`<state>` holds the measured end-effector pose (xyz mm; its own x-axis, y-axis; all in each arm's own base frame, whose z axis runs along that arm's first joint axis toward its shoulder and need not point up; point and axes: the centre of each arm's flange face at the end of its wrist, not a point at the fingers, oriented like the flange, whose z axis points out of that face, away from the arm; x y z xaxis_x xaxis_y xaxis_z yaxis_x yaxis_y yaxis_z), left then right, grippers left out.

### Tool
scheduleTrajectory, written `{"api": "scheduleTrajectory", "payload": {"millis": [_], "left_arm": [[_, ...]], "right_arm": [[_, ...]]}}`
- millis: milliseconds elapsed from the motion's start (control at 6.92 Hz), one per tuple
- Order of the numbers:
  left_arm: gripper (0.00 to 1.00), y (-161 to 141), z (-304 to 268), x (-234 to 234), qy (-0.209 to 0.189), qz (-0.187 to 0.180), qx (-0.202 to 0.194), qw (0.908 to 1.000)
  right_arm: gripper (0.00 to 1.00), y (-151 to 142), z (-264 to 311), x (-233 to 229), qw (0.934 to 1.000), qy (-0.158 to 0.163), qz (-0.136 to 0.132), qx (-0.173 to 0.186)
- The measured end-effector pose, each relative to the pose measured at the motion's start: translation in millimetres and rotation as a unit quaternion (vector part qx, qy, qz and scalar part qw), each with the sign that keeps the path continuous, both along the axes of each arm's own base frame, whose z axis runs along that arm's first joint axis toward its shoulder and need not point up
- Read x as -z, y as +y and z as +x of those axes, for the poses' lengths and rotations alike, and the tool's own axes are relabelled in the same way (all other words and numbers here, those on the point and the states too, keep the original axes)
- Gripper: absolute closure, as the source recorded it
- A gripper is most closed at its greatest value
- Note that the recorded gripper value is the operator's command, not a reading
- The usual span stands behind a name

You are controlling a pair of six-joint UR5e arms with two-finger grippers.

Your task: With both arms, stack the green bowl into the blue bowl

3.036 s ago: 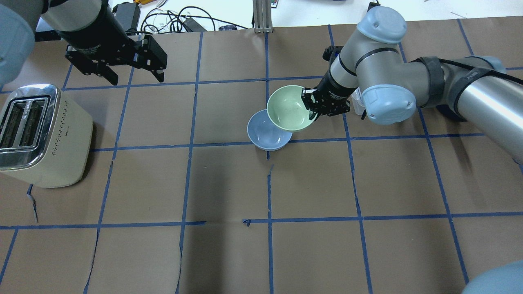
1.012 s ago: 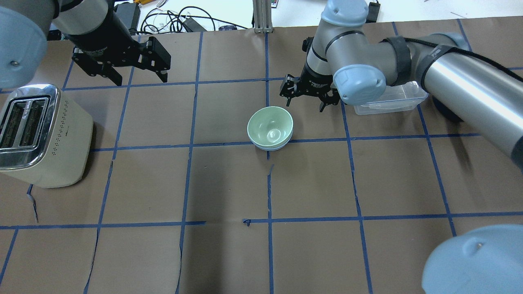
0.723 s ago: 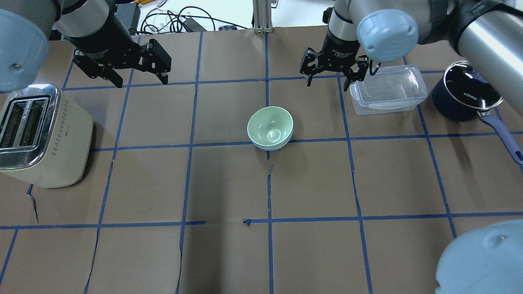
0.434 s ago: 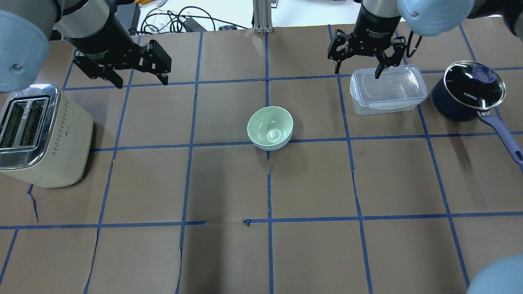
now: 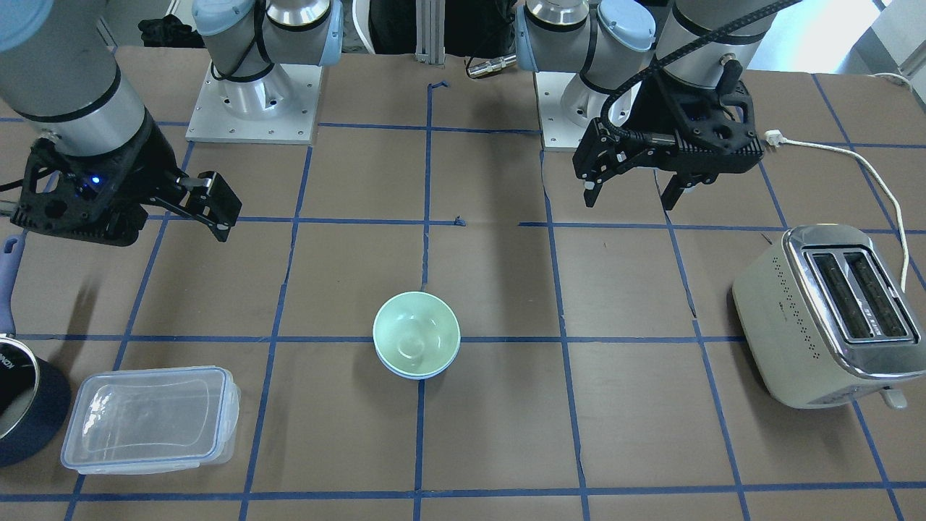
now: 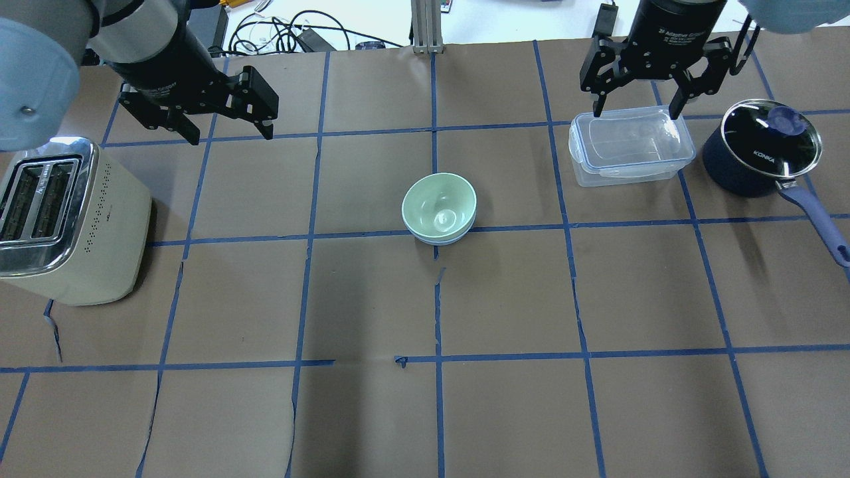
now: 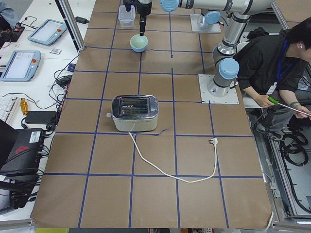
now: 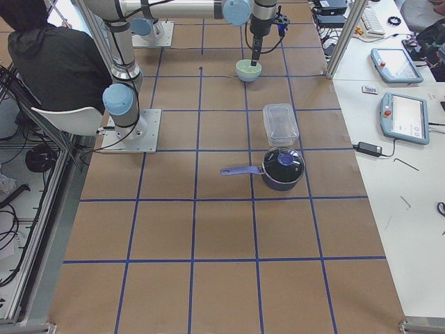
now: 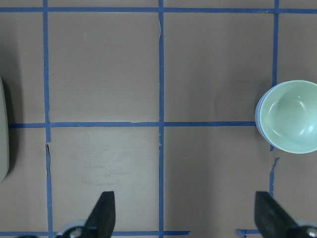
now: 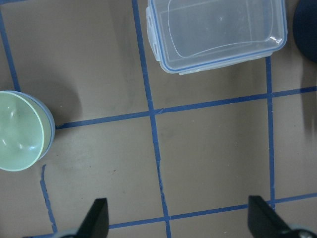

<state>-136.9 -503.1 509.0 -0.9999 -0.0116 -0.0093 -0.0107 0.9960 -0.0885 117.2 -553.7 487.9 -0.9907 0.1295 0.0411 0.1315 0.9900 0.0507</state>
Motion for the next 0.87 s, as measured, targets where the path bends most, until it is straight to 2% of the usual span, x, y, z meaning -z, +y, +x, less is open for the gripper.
{"api": "scheduleTrajectory", "payload": {"millis": [578,867], "left_arm": [[0.0,-0.2,0.0,-0.4,0.0,0.0,-0.001,1.0],[0.0,-0.1,0.0,-0.5,0.0,0.0,-0.001,1.0]], "right_arm": [[0.0,43.0,2.2,2.6,1.0,-0.004,0.005,0.003],[0.0,52.1,2.3,3.7,1.0,-0.005,0.006,0.004]]}}
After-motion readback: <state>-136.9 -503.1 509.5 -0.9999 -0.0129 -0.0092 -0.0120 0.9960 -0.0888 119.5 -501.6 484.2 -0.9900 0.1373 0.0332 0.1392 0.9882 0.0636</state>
